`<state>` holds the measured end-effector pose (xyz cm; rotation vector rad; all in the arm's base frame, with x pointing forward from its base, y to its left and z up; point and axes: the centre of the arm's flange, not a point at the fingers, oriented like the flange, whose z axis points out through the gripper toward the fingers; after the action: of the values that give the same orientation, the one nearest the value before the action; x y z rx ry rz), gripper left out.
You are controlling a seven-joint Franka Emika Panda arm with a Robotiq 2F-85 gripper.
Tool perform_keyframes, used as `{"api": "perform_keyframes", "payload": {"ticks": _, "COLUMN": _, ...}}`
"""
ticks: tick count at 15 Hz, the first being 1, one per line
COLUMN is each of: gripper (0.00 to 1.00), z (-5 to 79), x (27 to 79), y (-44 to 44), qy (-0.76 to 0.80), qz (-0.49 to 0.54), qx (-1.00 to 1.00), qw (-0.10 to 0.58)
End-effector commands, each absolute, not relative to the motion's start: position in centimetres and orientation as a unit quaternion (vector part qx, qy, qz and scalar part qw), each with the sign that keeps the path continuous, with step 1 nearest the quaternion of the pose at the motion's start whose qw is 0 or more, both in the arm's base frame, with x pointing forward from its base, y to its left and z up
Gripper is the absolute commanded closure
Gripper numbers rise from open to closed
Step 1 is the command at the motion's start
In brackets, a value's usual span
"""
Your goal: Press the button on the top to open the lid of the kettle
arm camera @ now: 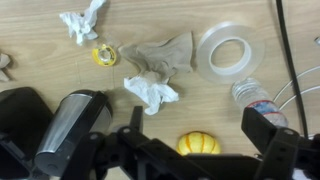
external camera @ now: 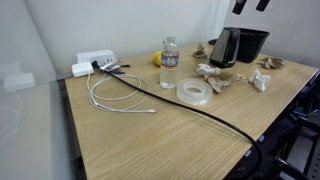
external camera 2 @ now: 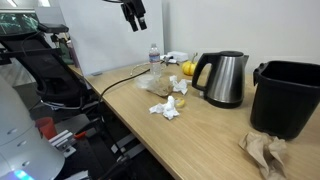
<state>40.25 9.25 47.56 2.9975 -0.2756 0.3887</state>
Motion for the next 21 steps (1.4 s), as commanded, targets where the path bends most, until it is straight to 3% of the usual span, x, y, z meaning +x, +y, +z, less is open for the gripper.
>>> {"api": "perform_keyframes", "payload": {"ticks": 1, "gripper": 0.0, "z": 49.1, "x": 45.7, "y": 6.7, "qy": -0.113, "qz": 0.119, "qx": 0.985, "qw": 0.06}}
{"api": "perform_keyframes", "payload": {"ticks": 7, "gripper": 0.0, "z": 51.0, "x": 51.2, "y": -0.2, "qy": -0.193, "qz": 0.116, "qx": 0.973, "qw": 0.044}}
{"api": "perform_keyframes", "payload": {"ticks": 16, "gripper": 0.0, "z": 50.6, "x": 50.6, "y": -0.3, "qy": -0.187, "qz": 0.126, "qx": 0.973, "qw": 0.044}}
{"api": "perform_keyframes", "payload": {"ticks": 21, "gripper": 0.0, "z": 50.4, "x": 51.7, "y": -2.6, "qy": -0.258, "qz": 0.139, "qx": 0.955, "qw": 0.052}}
